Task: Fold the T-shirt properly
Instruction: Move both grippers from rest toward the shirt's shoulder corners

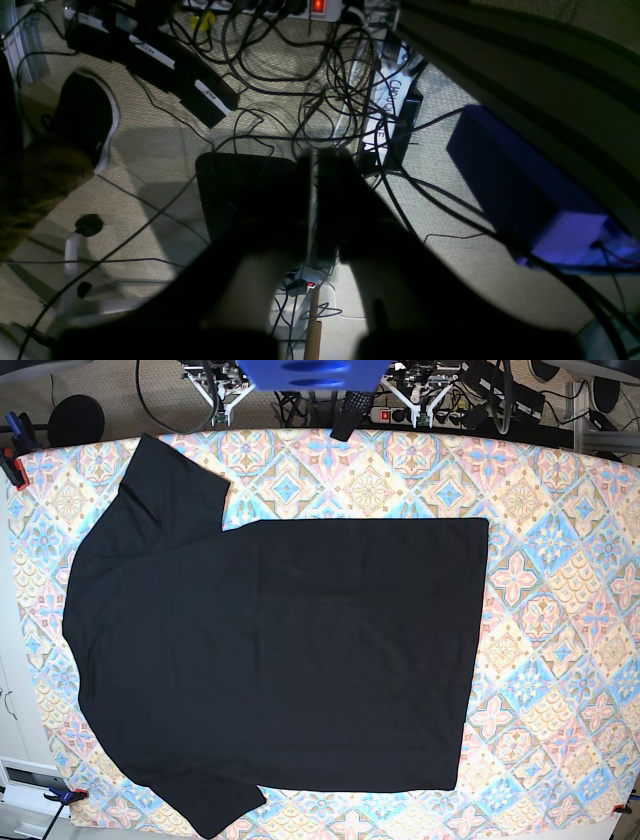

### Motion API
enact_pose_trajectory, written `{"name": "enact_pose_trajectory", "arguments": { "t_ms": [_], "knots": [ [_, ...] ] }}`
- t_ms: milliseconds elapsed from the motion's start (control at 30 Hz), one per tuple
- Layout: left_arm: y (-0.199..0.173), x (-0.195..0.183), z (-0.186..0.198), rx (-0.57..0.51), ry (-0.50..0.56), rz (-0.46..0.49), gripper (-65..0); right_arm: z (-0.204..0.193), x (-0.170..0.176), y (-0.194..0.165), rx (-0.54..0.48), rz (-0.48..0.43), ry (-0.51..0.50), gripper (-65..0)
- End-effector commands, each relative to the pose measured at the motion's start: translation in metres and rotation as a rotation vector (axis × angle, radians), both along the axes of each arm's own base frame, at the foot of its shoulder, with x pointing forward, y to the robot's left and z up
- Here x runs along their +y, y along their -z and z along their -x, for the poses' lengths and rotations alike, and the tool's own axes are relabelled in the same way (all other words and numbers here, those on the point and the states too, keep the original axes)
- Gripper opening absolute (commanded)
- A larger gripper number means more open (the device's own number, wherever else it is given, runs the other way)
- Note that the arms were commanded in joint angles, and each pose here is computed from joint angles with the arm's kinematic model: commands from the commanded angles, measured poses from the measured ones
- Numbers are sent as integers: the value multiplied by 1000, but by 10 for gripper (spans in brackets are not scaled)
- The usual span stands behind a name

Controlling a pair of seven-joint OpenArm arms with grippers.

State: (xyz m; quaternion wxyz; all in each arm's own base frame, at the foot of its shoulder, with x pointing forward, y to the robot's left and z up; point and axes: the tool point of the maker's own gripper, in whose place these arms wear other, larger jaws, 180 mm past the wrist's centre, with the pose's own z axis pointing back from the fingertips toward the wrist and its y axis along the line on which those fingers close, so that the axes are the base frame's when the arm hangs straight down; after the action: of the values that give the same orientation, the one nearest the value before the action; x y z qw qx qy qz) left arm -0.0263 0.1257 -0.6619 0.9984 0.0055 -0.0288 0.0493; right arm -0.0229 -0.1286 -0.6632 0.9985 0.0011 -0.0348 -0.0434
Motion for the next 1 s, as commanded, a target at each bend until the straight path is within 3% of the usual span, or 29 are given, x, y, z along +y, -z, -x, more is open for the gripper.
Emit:
{"name": "enact_pose_trajectory", "arguments": {
  "t_ms": [0, 433, 567, 733, 900, 967],
  "knots": [
    [0, 0, 3, -1, 1, -1, -648, 2, -2, 0, -5, 3, 5, -647],
    [-1, 3, 15, 16, 5, -5, -648, 3, -4, 0, -6, 7, 5, -647],
    [-3, 20, 33, 44, 11, -31, -648, 40, -13, -4, 45, 22, 0, -647],
    [-8, 50, 63, 85, 23, -75, -648, 58, -47, -14, 14, 78, -19, -647],
    [-26, 83, 73, 20, 63, -123, -648, 91, -54, -27, 19, 92, -33, -648],
    [-35, 95, 71, -14, 82, -140, -648, 97, -72, -34, 12, 119, -51, -648]
  ]
}}
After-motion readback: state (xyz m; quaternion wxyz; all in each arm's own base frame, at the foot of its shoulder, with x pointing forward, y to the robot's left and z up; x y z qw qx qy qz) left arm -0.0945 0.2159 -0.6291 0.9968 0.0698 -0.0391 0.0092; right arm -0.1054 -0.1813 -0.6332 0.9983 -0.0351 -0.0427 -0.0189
